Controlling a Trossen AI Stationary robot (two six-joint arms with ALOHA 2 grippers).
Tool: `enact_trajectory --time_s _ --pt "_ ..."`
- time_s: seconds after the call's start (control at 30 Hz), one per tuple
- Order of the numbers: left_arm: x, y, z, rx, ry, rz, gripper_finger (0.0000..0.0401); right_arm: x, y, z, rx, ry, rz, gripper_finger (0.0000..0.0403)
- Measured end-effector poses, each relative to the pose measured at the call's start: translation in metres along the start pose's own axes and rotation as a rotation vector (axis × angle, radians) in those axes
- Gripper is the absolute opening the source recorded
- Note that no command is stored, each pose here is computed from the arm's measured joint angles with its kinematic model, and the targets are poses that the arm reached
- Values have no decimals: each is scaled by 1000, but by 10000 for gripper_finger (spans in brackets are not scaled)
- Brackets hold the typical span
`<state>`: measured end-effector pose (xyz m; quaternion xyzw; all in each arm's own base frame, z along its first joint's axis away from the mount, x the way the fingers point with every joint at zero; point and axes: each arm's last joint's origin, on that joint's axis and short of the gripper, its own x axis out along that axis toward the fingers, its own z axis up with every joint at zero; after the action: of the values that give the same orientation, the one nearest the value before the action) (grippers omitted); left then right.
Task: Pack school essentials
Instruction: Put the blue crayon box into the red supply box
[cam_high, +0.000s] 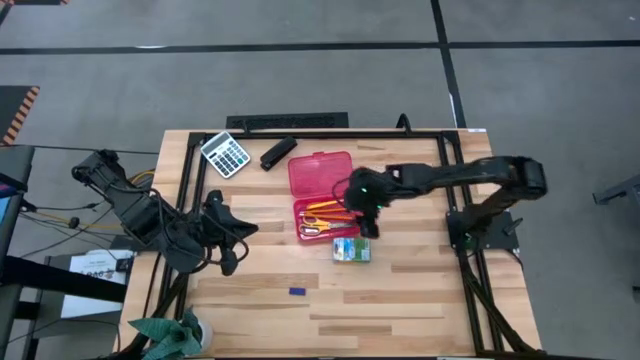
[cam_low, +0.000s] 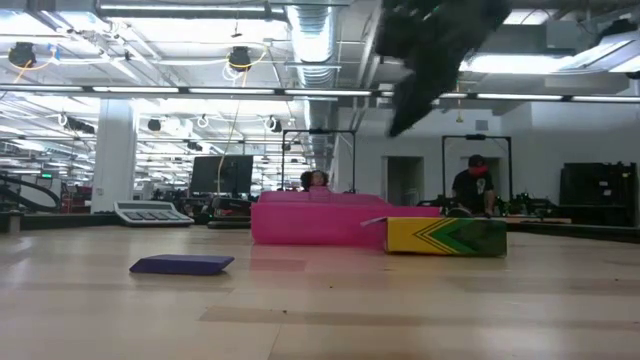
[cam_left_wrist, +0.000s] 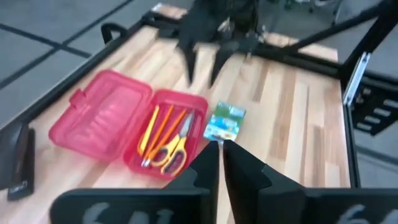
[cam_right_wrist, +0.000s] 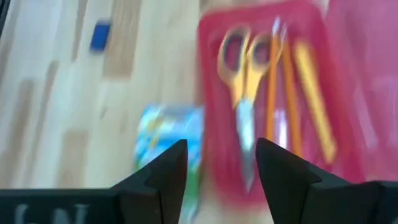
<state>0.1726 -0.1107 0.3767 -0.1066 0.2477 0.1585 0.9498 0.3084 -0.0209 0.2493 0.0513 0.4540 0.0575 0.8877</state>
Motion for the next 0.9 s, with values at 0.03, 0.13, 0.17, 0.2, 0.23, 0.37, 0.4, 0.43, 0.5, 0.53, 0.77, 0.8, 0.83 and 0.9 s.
enact_trajectory --time_s 0.03,0.13,0.17,0.2,0.23,0.37,0.4,0.43,0.5,0.53,0.77,0.8,0.83,0.9 --pt "0 1 -1 5 11 1 24 -7 8 -4 22 26 3 201" --pt "0 2 -3 27 37 4 41 -20 33 -9 70 36 -7 207" --pt "0 2 -3 32 40 7 46 -22 42 -9 79 26 -20 209" --pt "0 3 -4 35 42 10 51 -21 51 -10 82 14 -40 210" --pt "0 3 -4 41 47 13 56 -18 60 -12 77 10 -66 210" --pt "0 5 -6 60 59 25 71 8 93 -16 34 -9 -180 210" --pt "0 5 -6 65 62 28 74 16 101 -18 28 -7 -201 210" --pt "0 6 -6 69 65 30 76 23 108 -18 26 -6 -221 210" --pt "-1 6 -8 82 72 33 80 37 121 -16 25 -1 -242 210" --pt "-2 6 -8 94 76 34 81 44 127 -14 19 11 -256 210" --pt "-2 6 -11 133 125 11 84 89 158 7 -17 78 -356 214" --pt "-3 6 -11 138 126 9 85 95 160 9 -28 105 -381 214" --pt "-2 6 -12 146 130 5 84 101 162 12 -38 135 -405 214" --pt "-2 6 -12 165 144 -10 85 111 164 16 -41 177 -446 214"
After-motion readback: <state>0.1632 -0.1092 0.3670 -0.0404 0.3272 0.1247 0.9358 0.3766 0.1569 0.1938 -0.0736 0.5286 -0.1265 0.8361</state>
